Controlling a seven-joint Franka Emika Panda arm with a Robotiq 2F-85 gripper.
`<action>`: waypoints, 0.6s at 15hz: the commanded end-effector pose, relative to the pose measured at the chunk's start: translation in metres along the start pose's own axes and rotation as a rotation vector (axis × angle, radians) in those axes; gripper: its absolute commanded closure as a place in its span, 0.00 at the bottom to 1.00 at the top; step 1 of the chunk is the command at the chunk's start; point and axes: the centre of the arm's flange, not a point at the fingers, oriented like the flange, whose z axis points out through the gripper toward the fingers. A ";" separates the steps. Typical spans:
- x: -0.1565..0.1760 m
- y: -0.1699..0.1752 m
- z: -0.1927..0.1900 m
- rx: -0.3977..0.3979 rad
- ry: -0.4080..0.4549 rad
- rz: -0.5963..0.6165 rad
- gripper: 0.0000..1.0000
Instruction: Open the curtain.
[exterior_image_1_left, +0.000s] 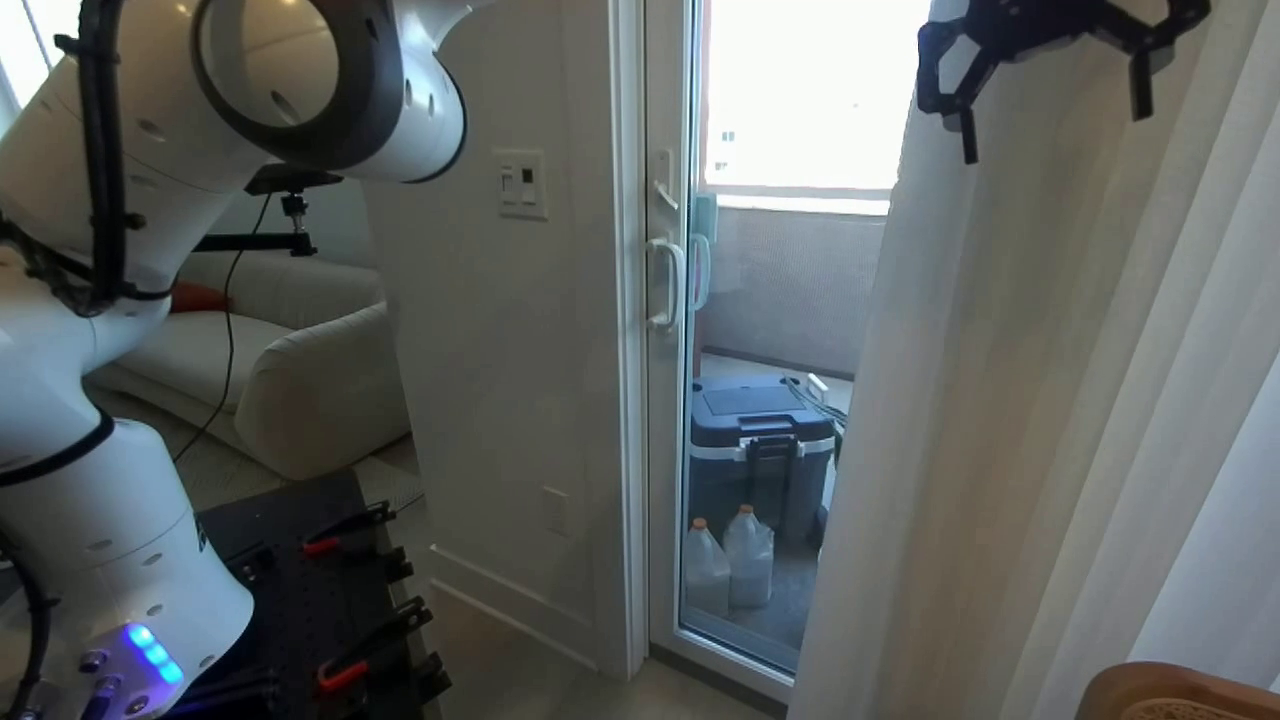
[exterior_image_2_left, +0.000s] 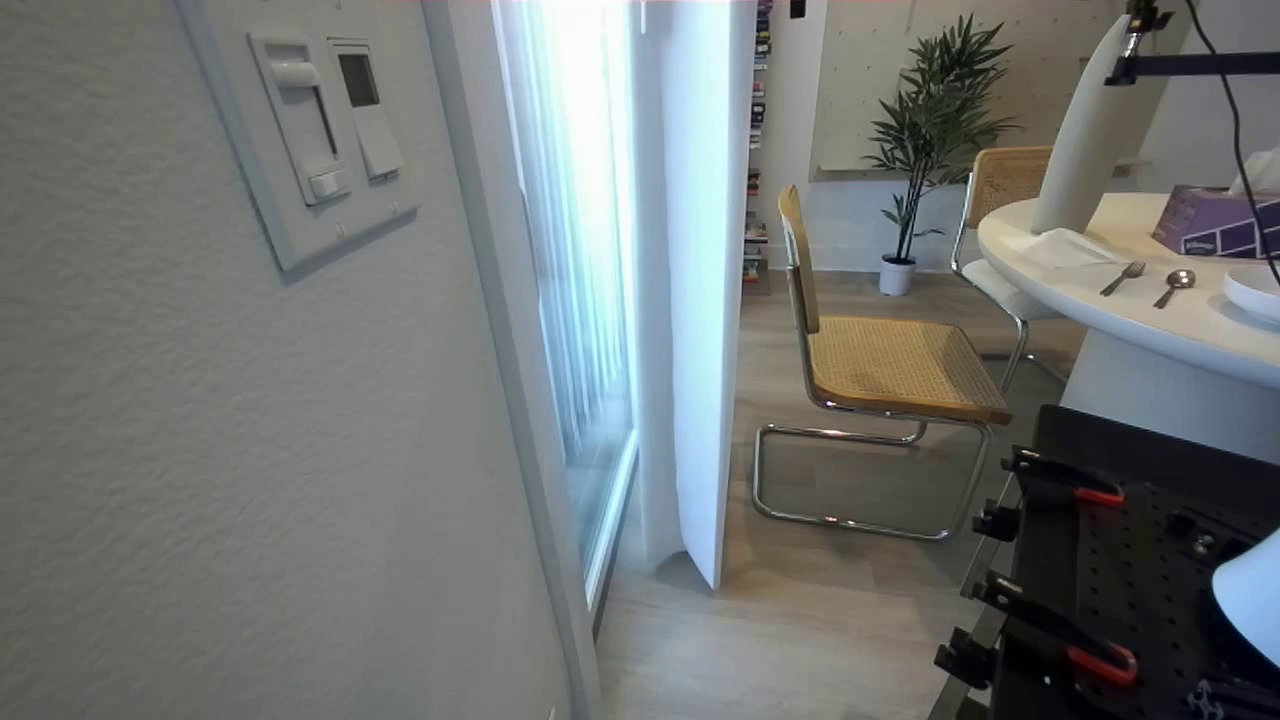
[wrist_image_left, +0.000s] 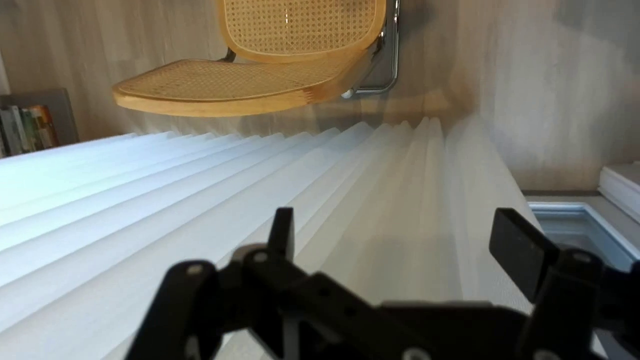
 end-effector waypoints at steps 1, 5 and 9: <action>0.025 0.046 -0.031 0.040 -0.029 -0.132 0.00; 0.013 0.036 -0.039 0.037 -0.030 -0.214 0.00; -0.003 0.021 -0.049 0.032 -0.033 -0.206 0.00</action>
